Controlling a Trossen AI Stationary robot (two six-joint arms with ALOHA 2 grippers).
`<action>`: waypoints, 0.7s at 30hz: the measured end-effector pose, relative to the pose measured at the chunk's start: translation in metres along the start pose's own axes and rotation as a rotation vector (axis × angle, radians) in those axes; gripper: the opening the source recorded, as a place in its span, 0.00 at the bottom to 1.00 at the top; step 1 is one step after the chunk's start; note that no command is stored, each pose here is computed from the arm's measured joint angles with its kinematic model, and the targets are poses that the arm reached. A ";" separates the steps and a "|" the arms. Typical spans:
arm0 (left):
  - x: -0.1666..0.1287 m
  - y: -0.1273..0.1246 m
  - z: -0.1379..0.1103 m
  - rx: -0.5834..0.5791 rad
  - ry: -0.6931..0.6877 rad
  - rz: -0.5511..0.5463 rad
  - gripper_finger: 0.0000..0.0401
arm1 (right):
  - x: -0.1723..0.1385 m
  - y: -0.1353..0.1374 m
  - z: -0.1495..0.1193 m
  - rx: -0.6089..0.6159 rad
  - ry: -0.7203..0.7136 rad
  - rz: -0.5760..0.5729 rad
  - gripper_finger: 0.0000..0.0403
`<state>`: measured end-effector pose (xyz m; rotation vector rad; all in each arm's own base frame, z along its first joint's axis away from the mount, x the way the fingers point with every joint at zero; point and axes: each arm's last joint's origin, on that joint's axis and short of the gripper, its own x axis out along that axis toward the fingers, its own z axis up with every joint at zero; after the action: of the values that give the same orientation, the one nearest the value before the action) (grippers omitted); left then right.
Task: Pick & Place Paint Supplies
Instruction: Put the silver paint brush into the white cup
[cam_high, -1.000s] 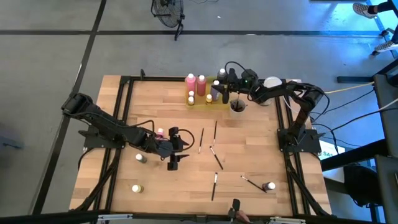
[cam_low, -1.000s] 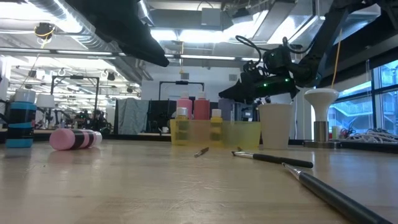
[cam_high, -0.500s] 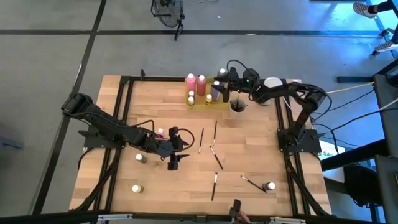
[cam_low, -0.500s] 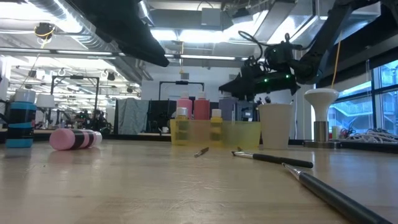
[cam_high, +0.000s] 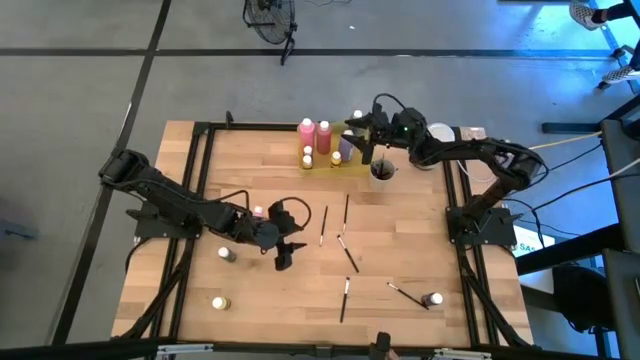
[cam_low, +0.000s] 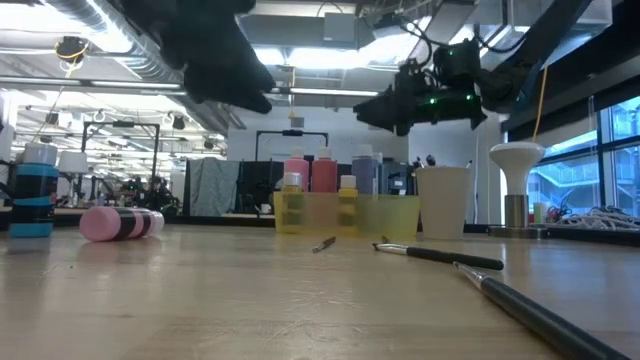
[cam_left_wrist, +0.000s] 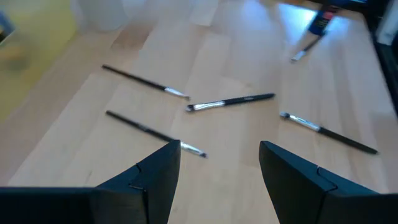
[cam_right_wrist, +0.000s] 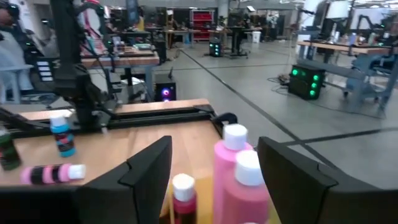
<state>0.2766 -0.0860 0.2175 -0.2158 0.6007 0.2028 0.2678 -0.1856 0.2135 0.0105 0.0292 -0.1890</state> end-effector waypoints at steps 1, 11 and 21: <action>0.001 0.002 0.000 -0.016 0.003 0.008 0.53 | 0.000 0.003 0.003 -0.003 -0.005 0.008 0.60; 0.003 0.007 0.003 -0.052 0.003 0.021 0.53 | -0.018 0.034 0.038 0.000 0.012 0.194 0.60; 0.003 0.007 0.003 -0.052 0.004 0.020 0.53 | -0.044 0.084 0.043 0.222 0.218 0.855 0.60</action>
<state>0.2786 -0.0781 0.2170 -0.2602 0.6016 0.2372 0.2414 -0.0955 0.2588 0.2608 0.2161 0.6661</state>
